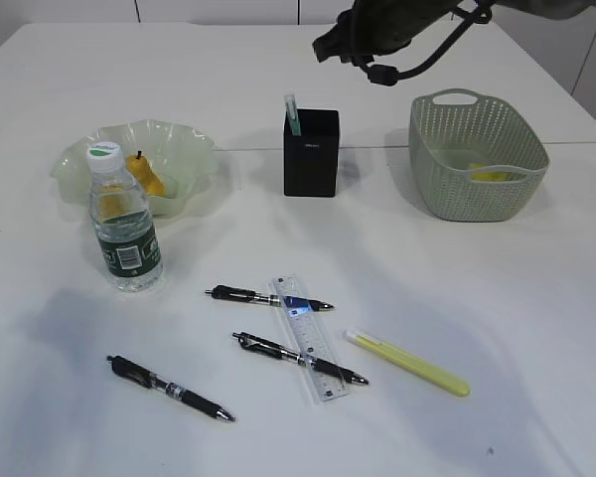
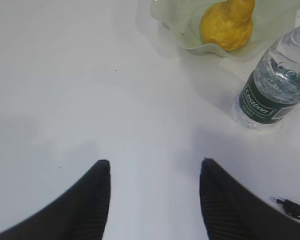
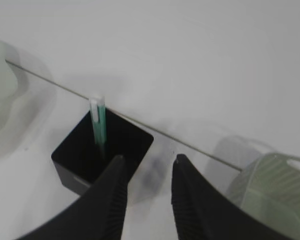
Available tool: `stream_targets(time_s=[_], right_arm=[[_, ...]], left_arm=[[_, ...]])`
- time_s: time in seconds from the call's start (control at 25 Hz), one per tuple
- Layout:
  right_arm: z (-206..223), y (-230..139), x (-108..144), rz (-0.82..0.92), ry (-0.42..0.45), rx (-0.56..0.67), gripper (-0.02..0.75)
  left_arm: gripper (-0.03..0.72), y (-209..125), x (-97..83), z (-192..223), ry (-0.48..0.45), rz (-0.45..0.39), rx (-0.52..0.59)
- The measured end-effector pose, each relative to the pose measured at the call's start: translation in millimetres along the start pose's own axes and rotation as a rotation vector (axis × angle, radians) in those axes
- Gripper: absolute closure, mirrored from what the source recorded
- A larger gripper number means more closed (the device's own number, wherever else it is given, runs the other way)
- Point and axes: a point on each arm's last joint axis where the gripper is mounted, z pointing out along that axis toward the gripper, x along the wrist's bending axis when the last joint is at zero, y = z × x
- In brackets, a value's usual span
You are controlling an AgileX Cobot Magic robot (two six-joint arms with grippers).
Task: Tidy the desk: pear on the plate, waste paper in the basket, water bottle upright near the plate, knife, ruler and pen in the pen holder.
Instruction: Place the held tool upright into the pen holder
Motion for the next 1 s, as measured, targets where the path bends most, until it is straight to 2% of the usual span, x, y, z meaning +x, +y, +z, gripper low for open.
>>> stream_targets(time_s=[0.24,0.52,0.72,1.0], right_arm=[[-21.0,-4.4,-3.5,-0.027,0.005,0.154,0.505],[-59.0,6.3,-9.5,-0.098,0.019,0.202,0.505],[-81.1,9.6,-6.9,-0.152,0.095,0.239,0.505],[-91.5,0.2,-1.4,-0.142,0.176,0.365,0.505]], left_arm=[[0.286,0.0,-0.4,0.0,-0.004,-0.010,0.000],[0.286,-0.4,-0.5,0.0,-0.005,-0.012,0.004],[0.286,-0.9,-0.6,0.0,-0.006,-0.015,0.010],[0.286,-4.1,-0.5,-0.1,-0.005,-0.014,0.045]])
